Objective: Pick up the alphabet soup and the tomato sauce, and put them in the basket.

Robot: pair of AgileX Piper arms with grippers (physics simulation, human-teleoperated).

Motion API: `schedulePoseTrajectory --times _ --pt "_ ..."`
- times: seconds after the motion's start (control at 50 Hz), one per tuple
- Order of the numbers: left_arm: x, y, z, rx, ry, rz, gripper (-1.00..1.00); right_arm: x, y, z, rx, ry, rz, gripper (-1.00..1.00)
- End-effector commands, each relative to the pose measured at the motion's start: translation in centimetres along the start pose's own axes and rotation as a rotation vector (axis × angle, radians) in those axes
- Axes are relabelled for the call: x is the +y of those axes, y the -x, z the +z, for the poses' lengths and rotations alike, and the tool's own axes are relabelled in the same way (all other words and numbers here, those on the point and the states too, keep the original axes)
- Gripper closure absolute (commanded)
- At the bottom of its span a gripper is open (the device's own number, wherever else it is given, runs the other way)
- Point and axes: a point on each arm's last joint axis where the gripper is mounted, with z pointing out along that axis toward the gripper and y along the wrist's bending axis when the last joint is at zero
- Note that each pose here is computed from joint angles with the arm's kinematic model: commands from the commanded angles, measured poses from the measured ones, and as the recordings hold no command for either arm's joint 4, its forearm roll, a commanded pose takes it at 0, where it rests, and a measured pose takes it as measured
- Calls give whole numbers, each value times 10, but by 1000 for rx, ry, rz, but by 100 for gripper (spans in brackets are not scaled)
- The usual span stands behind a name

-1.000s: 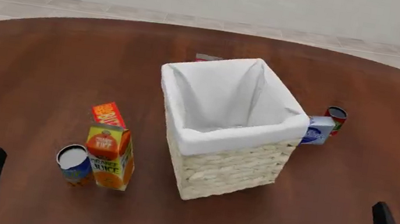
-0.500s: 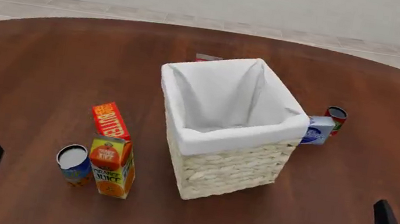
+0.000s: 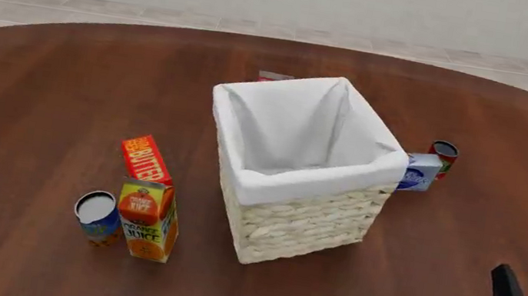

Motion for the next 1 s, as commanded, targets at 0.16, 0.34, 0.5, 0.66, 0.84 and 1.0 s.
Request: schedulePoseTrajectory --times 0.16,0.34,0.5,0.66,0.84,1.0 --pt "-2 29 3 39 -25 49 -100 1 1 -1 -9 9 8 -100" --pt "-1 30 17 126 -16 98 -100 1 1 -1 -11 13 11 -100" --pt "-4 35 29 215 -45 61 -100 1 1 -1 -7 13 12 -100" --pt "-7 33 31 272 -89 106 -100 1 1 -1 -6 15 15 -100" --pt "-7 34 31 301 -84 60 -100 1 1 -1 -5 16 14 -100" --pt "-13 31 30 333 -145 57 -100 1 0 -1 -3 16 14 -100"
